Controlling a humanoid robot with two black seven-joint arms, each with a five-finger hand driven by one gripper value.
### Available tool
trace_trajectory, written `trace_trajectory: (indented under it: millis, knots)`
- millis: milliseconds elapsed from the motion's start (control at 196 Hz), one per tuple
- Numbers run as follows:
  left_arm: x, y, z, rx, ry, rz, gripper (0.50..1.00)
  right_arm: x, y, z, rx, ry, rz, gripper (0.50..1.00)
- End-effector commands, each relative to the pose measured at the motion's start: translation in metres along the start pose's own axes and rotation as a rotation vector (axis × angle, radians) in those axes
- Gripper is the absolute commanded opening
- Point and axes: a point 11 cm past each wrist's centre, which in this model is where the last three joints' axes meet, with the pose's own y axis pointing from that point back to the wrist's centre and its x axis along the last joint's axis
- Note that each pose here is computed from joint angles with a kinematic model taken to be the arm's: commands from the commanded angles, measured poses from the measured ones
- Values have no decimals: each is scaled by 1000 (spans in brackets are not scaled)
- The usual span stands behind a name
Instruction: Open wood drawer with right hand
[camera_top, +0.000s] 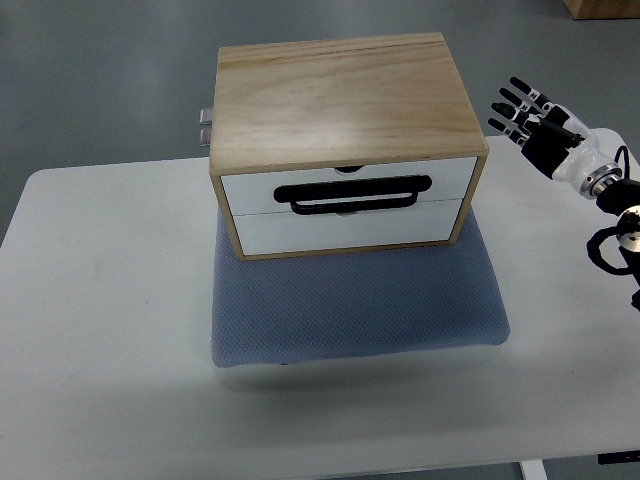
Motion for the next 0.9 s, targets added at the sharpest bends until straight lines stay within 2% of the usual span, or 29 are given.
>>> trace_trajectory:
  millis: [0,894]
  knots:
    - [1,0,0,0,4,2,1000,0,0,1,-1,-1,-2,944]
    - [0,0,-4,9,5,2,1000,2,1,-3,4,4,6,944]
